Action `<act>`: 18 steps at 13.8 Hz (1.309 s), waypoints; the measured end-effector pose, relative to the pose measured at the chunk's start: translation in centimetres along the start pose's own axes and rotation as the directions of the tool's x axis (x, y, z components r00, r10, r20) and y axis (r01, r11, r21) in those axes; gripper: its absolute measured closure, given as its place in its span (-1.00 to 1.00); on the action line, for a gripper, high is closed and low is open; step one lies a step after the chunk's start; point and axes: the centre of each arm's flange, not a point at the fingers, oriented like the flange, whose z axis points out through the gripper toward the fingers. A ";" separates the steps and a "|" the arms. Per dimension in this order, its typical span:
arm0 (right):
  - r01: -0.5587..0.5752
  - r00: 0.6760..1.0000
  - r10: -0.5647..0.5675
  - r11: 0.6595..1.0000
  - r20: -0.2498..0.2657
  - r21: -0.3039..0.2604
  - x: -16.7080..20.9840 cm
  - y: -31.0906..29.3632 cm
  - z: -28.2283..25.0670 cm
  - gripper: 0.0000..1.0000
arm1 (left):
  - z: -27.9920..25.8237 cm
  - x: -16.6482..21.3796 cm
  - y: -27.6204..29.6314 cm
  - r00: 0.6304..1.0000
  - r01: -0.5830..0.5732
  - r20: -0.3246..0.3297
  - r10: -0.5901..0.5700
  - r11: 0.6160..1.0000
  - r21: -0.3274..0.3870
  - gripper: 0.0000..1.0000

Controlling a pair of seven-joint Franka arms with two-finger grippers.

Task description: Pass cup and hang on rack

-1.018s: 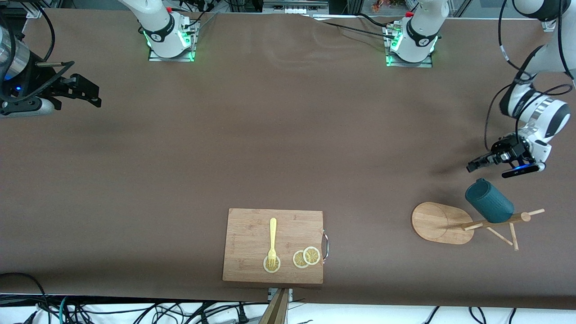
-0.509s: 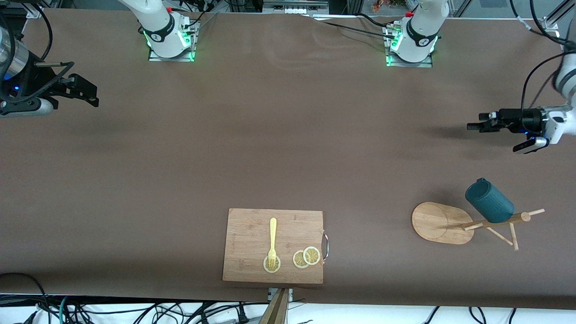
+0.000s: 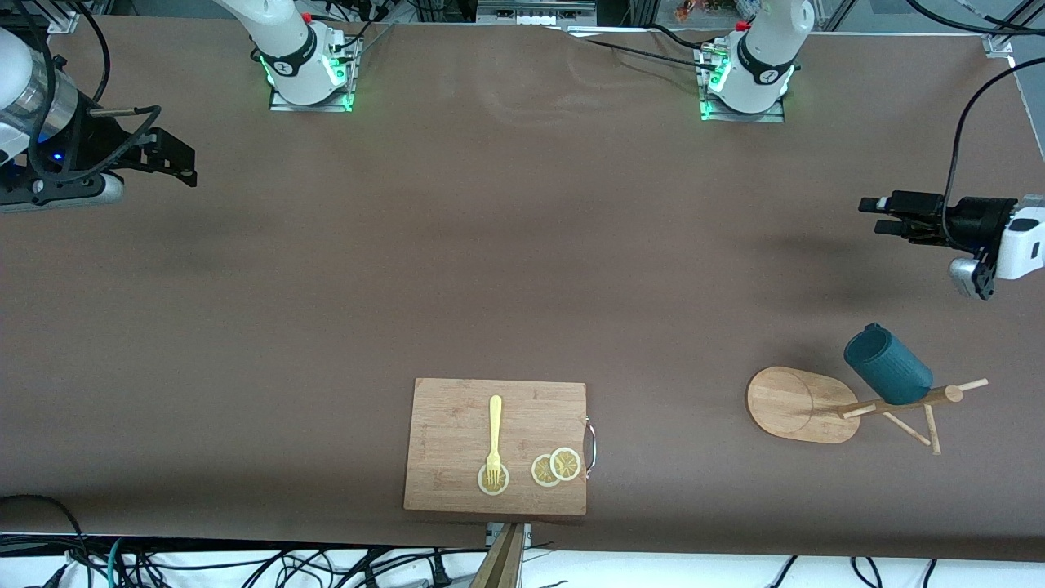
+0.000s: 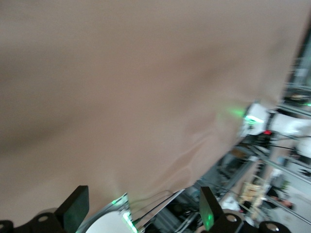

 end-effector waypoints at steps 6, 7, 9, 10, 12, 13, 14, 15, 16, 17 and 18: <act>0.018 1.000 -0.018 1.000 0.000 -0.001 0.0 -0.9 0.0 -1.00 | -4.4 2.6 10.9 0.998 -0.050 0.001 0.060 0.838 0.544 -1.00; 0.022 1.000 -0.022 1.000 -0.001 -0.002 0.0 -1.1 0.0 -1.00 | -5.3 2.1 12.3 0.997 -0.057 -0.016 0.082 0.808 0.586 -1.00; 0.023 1.000 -0.023 1.000 -0.004 -0.002 0.0 -1.2 0.0 -1.00 | -7.6 -0.2 15.2 0.990 -0.057 -0.063 0.122 0.782 0.621 -1.00; 0.023 1.000 -0.023 1.000 -0.005 -0.002 0.0 -1.2 -0.1 -1.00 | -8.5 -1.5 16.5 0.987 -0.041 -0.094 0.129 0.776 0.629 -1.00; 0.024 1.000 -0.024 1.000 -0.006 -0.002 0.0 -1.2 -0.1 -1.00 | -9.1 -3.2 18.9 0.981 0.042 -0.172 0.084 0.781 0.623 -1.00; 0.024 1.000 -0.024 1.000 -0.007 -0.002 0.1 -1.3 -0.1 -1.00 | -8.8 -3.5 19.8 0.979 0.088 -0.199 0.046 0.786 0.611 -1.00; 0.025 1.000 -0.025 1.000 -0.009 -0.002 0.1 -1.3 -0.1 -1.00 | -8.2 -3.5 20.5 0.974 0.140 -0.227 -0.002 0.789 0.598 -1.00; 0.026 1.000 -0.026 1.000 -0.011 -0.002 0.1 -1.4 -0.1 -1.00 | -7.8 -3.2 20.9 0.966 0.191 -0.255 -0.047 0.793 0.578 -1.00; 0.027 1.000 -0.027 1.000 -0.013 -0.002 0.1 -1.4 -0.2 -1.00 | -7.4 -3.0 21.1 0.958 0.226 -0.275 -0.080 0.800 0.556 -1.00; 0.031 0.999 -0.031 1.000 -0.017 -0.002 0.1 -1.6 -0.2 -1.00 | -7.2 -2.8 21.0 0.954 0.245 -0.282 -0.100 0.804 0.543 -1.00; 0.036 0.999 -0.036 0.999 -0.023 -0.003 0.2 -2.0 -0.2 -1.00 | -7.1 -2.6 20.6 0.952 0.257 -0.285 -0.115 0.804 0.537 -1.00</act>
